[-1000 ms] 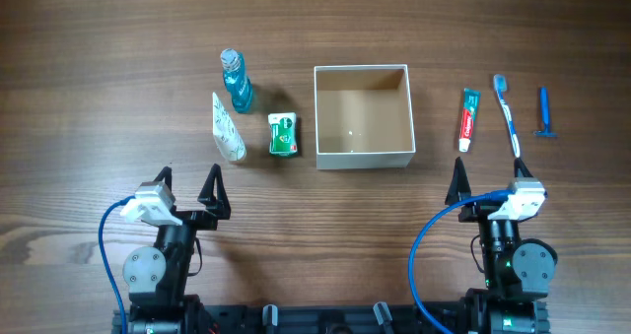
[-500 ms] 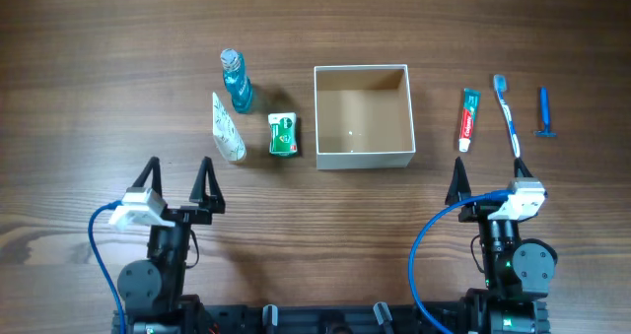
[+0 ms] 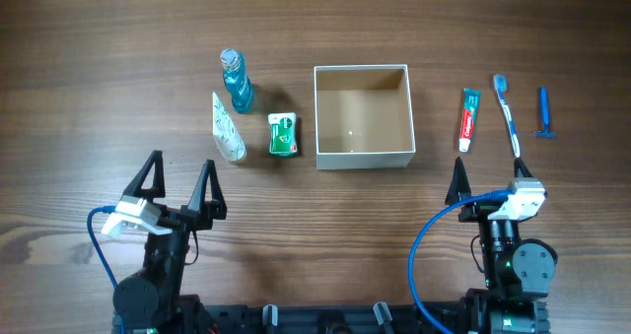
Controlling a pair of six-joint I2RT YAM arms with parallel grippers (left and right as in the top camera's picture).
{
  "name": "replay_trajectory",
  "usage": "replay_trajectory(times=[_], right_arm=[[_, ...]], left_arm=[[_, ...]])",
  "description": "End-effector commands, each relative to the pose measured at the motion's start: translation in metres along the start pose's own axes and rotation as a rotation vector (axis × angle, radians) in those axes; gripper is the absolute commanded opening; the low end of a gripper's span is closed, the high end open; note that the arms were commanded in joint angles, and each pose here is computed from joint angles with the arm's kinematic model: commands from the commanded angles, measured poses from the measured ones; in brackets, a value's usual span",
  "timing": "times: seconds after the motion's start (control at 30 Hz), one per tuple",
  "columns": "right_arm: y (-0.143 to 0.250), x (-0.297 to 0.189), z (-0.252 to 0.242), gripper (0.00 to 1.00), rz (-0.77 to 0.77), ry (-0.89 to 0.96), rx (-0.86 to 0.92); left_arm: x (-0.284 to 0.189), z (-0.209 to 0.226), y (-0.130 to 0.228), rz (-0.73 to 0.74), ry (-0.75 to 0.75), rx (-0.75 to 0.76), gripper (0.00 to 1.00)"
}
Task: Pack container
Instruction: 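Move the left gripper over the white Pantene tube and lower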
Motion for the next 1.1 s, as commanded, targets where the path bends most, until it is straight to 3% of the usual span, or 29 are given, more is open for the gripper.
replay_trajectory(times=[0.0,0.23,0.4,0.7,0.87,1.07], right_arm=[[0.0,0.0,-0.001,1.0,0.0,0.011,0.014],[0.0,0.0,-0.001,1.0,0.0,0.011,0.014],[0.0,0.0,-0.001,1.0,0.0,0.011,0.014],[0.0,0.0,-0.001,1.0,0.0,0.011,0.014],[0.0,0.0,-0.001,1.0,0.0,0.011,0.014],[0.0,0.0,-0.001,1.0,0.0,0.011,0.014]], left_arm=[[0.0,-0.017,-0.016,-0.022,0.054,0.039,1.0],[-0.001,-0.055,-0.057,-0.008,0.062,0.113,1.0],[0.005,-0.105,-0.092,0.056,0.184,0.295,1.0],[0.013,-0.152,-0.148,-0.08,0.272,0.44,1.0],[0.063,-0.156,-0.164,0.072,0.224,0.464,1.0],[0.159,-0.142,-0.184,0.414,-0.006,0.305,1.0]])
Point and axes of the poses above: each gripper's point midway between its finger pads, its own x axis out along the fingers, its own z axis along the line the jaws close on, y = z × x, the point moved 5 cm from there along -x, back along the fingers, and after that the axes turned 14 degrees about -x, right-handed, at the moved point
